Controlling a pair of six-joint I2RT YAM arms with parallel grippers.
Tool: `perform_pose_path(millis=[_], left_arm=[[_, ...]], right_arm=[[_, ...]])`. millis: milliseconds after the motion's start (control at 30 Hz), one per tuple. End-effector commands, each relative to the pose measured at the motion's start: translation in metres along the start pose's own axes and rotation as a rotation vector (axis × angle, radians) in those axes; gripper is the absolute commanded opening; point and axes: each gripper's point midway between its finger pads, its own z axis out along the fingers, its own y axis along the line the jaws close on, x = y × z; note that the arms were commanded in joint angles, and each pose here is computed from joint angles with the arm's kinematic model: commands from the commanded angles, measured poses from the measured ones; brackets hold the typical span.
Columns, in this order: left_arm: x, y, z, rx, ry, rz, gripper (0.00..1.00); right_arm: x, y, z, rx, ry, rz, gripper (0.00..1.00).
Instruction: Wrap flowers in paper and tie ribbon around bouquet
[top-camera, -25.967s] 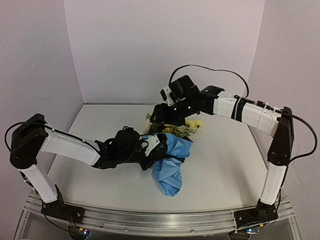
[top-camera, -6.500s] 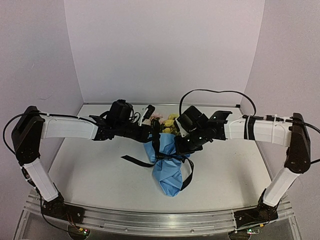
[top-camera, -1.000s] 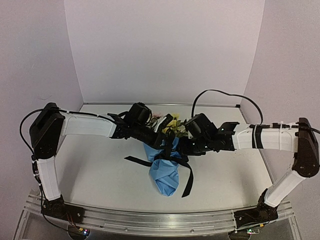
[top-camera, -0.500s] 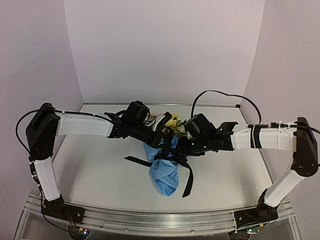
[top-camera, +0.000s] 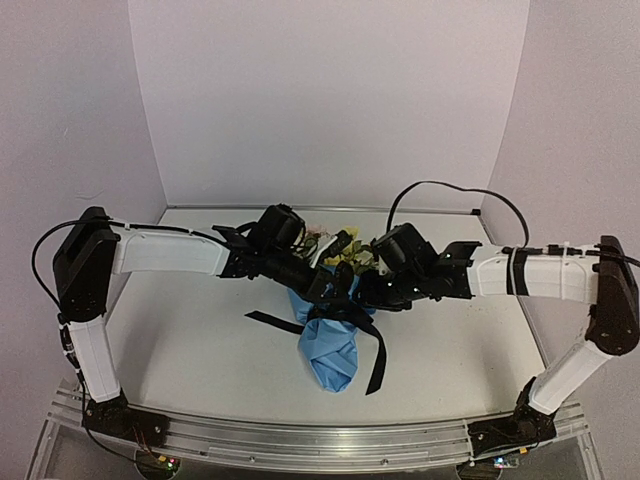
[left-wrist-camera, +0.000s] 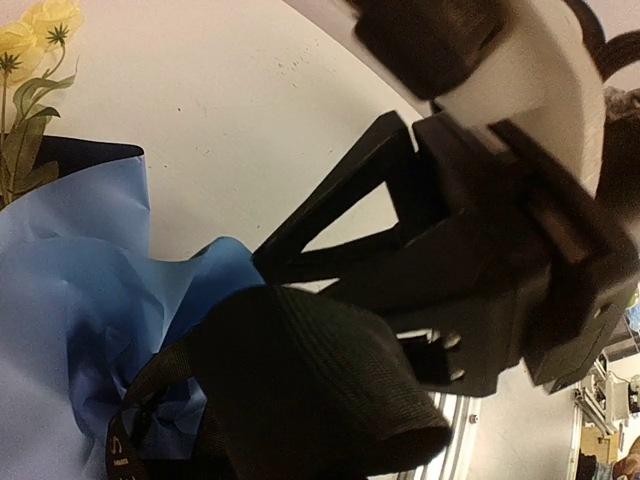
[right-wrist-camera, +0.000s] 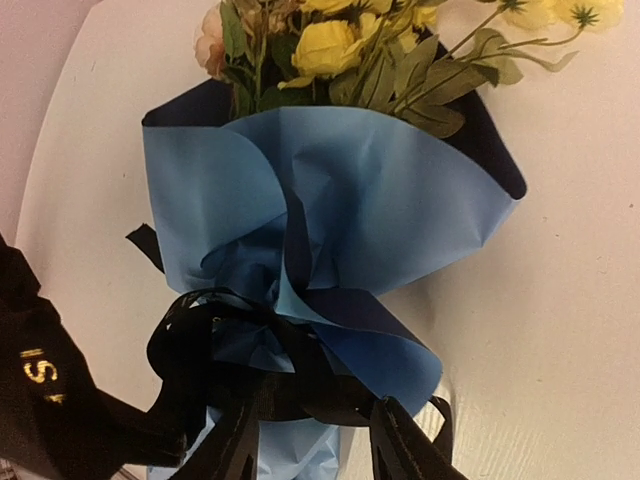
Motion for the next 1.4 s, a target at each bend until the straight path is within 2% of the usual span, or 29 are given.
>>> perform_pose_path(millis=[0,400,600,867,1067,1133,1267,1367], left_arm=[[-0.022,-0.008,-0.011,-0.014,-0.08,0.046,0.0],[-0.022,-0.011,-0.016,-0.009,-0.097,0.048,0.0],[-0.023,-0.012,-0.016,-0.009,-0.101,0.05,0.0],[-0.022,-0.015,-0.013,0.019,-0.075,0.061,0.0],[-0.022,-0.018,-0.011,0.042,-0.063,0.066,0.0],[-0.022,-0.019,-0.011,0.045,-0.06,0.065,0.0],[-0.021,-0.018,-0.011,0.043,-0.06,0.063,0.0],[-0.021,-0.017,-0.011,0.039,-0.061,0.062,0.0]], right_arm=[[-0.003,0.023,0.012,-0.058,0.047,-0.069,0.4],[-0.004,0.001,0.033,0.034,0.044,-0.05,0.44],[0.001,0.008,0.039,-0.015,0.091,-0.048,0.41],[-0.012,0.012,0.009,-0.052,0.02,-0.038,0.21],[-0.004,0.011,0.004,-0.081,0.034,-0.037,0.07],[0.0,0.01,0.005,-0.086,0.046,-0.038,0.08],[-0.001,0.012,0.013,-0.082,0.053,-0.056,0.28],[-0.007,0.012,0.023,-0.07,0.057,-0.062,0.34]])
